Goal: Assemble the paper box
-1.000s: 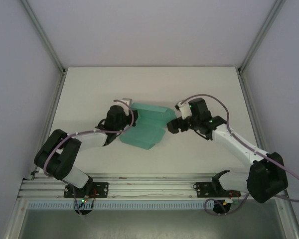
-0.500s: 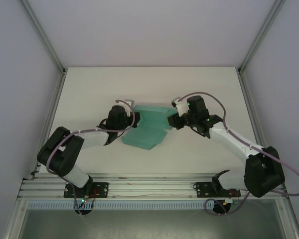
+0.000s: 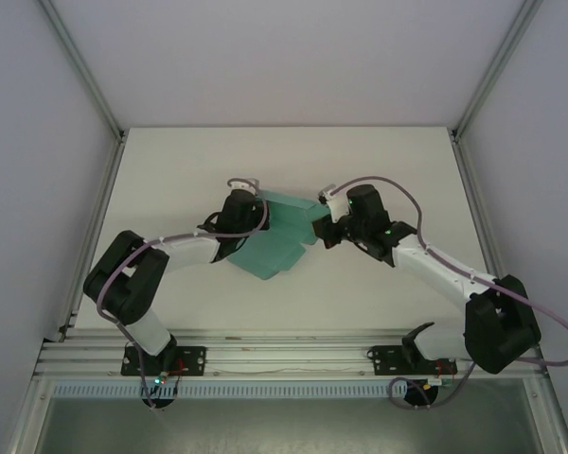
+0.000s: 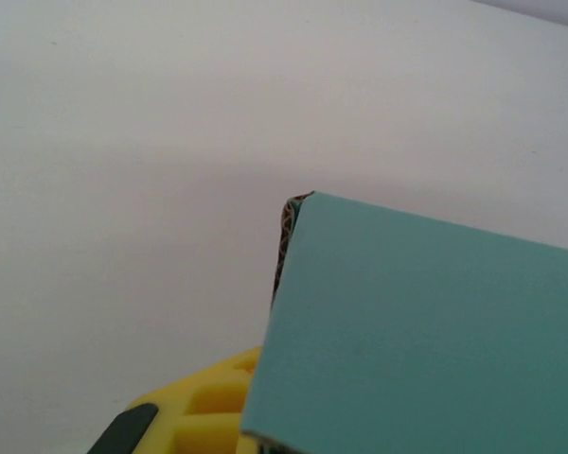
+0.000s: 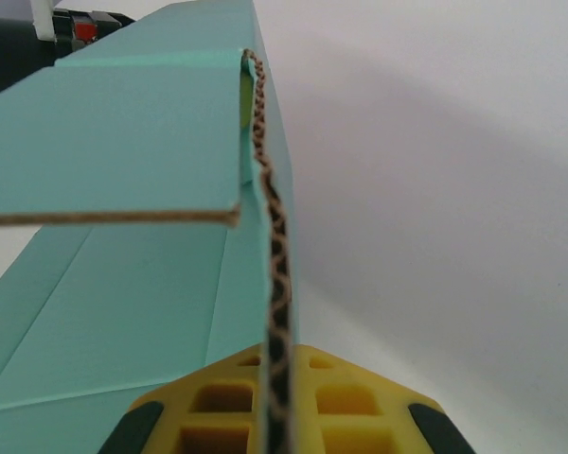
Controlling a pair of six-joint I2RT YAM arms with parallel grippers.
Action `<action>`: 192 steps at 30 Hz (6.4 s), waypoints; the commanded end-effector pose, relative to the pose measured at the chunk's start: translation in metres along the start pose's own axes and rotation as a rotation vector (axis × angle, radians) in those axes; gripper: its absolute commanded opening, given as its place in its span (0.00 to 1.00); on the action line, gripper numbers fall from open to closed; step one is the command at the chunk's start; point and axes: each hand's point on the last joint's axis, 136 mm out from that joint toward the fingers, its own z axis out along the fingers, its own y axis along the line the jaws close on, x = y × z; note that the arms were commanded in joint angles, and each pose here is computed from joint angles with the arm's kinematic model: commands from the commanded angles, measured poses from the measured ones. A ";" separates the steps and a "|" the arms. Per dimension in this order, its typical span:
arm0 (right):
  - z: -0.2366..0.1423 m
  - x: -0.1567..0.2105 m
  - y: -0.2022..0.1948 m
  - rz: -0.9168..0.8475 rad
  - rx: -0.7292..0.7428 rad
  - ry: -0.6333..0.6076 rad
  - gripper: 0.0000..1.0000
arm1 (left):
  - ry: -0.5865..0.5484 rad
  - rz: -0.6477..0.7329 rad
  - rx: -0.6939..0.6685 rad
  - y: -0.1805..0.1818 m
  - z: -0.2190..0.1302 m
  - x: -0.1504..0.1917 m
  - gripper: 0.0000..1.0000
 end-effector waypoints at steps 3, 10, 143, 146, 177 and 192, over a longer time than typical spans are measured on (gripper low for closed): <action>-0.009 -0.004 0.000 0.031 0.022 -0.028 0.00 | -0.033 0.021 -0.482 0.094 -0.009 0.001 0.00; -0.003 -0.005 -0.013 0.049 0.085 -0.025 0.00 | -0.025 0.037 -0.299 0.063 -0.009 -0.004 0.00; 0.033 -0.010 -0.056 0.471 0.290 -0.249 0.93 | -0.077 -0.119 0.010 -0.003 -0.031 -0.025 0.00; 0.044 -0.009 -0.047 0.527 0.220 -0.220 0.88 | -0.091 -0.125 0.011 -0.002 -0.032 -0.027 0.00; -0.082 -0.034 -0.045 0.184 0.306 -0.217 0.89 | -0.092 -0.051 -0.022 0.010 -0.044 -0.023 0.00; -0.076 -0.040 -0.062 0.137 -0.011 -0.042 0.67 | -0.063 -0.009 0.030 0.000 -0.046 -0.019 0.00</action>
